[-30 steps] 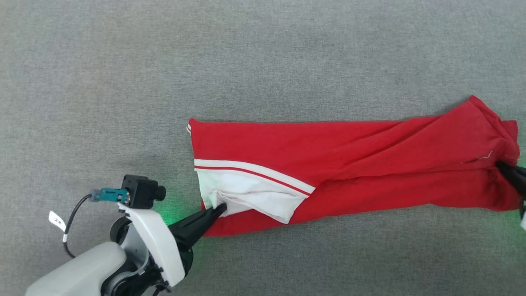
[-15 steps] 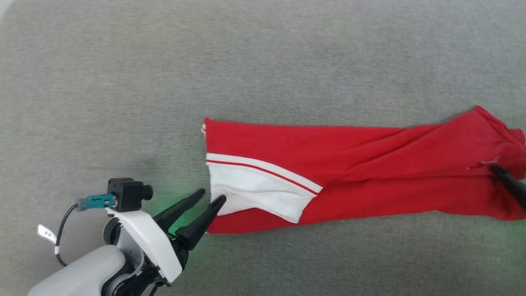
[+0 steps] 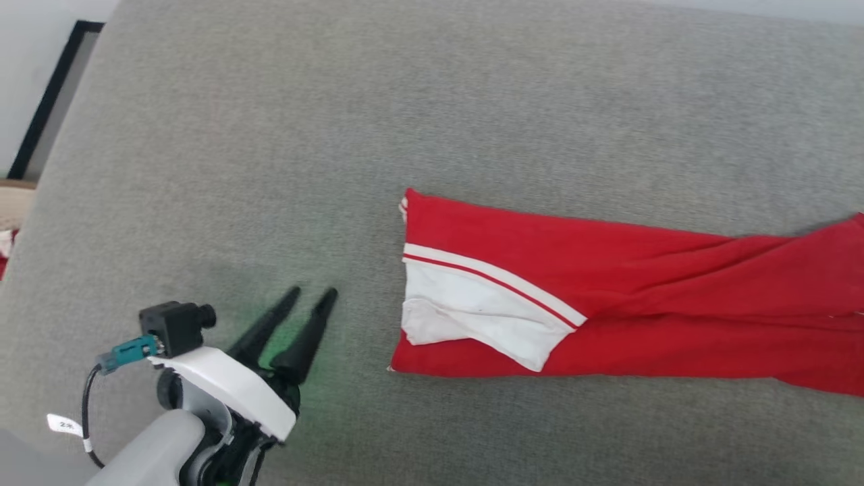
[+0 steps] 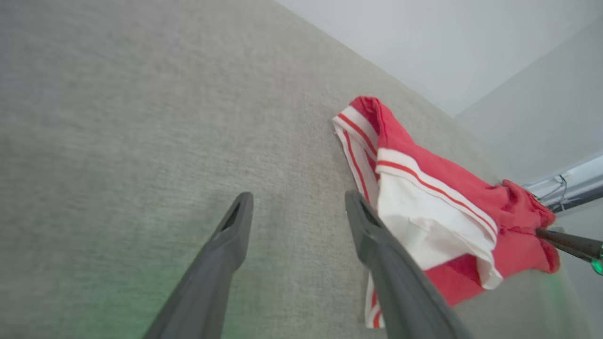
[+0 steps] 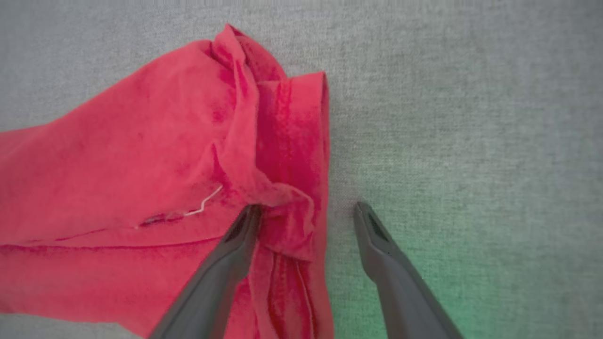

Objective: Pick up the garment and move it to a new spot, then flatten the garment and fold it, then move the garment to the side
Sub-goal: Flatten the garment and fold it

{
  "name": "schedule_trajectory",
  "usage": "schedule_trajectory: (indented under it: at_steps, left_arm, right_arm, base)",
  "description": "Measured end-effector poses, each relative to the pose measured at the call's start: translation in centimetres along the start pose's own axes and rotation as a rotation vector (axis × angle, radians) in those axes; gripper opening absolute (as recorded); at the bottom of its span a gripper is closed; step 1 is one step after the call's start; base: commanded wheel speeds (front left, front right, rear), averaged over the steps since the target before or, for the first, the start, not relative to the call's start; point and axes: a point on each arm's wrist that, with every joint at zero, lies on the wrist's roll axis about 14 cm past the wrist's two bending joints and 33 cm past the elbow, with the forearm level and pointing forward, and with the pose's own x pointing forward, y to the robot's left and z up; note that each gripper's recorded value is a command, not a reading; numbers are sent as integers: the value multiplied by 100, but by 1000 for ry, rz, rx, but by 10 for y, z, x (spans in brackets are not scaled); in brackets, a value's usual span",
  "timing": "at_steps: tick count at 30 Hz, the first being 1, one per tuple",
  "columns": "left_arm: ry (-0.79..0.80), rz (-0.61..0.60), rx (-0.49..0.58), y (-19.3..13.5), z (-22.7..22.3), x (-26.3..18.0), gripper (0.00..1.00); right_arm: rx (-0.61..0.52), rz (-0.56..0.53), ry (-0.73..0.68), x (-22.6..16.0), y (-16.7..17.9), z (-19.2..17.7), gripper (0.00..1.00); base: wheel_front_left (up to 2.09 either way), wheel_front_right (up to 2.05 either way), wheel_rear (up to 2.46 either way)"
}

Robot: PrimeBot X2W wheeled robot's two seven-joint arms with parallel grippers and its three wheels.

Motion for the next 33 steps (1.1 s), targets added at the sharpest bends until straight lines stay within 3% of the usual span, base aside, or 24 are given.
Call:
schedule_trajectory:
  at_steps: [10, 24, 26, 27, 28, 29, 33]
  left_arm:
    - [-140, 100, 73, 10, 8, -5, 100]
    - [-315, 231, 396, 21, 56, -18, 100]
    - [-343, 251, 404, 20, 62, -19, 100]
    - [-346, 257, 406, 19, 61, -19, 100]
    - [-341, 259, 412, 19, 59, -20, 100]
    - [-339, 263, 411, 20, 58, -20, 100]
    - [-333, 256, 412, 18, 55, -19, 100]
  right_arm:
    - [19, 21, 34, 11, 11, 0, 100]
    - [-9, 34, 79, 26, 27, -2, 100]
    - [-13, 35, 86, 28, 29, -2, 100]
    - [-18, 38, 90, 29, 30, -3, 89]
    - [-16, 40, 89, 30, 31, -2, 36]
    - [-11, 43, 91, 31, 33, -1, 0]
    - [-6, 58, 95, 33, 37, -1, 0]
  base:
    - [0, 0, 0]
    - [0, 0, 0]
    - [0, 0, 0]
    - [0, 0, 0]
    - [0, 0, 0]
    - [0, 0, 0]
    - [0, 0, 0]
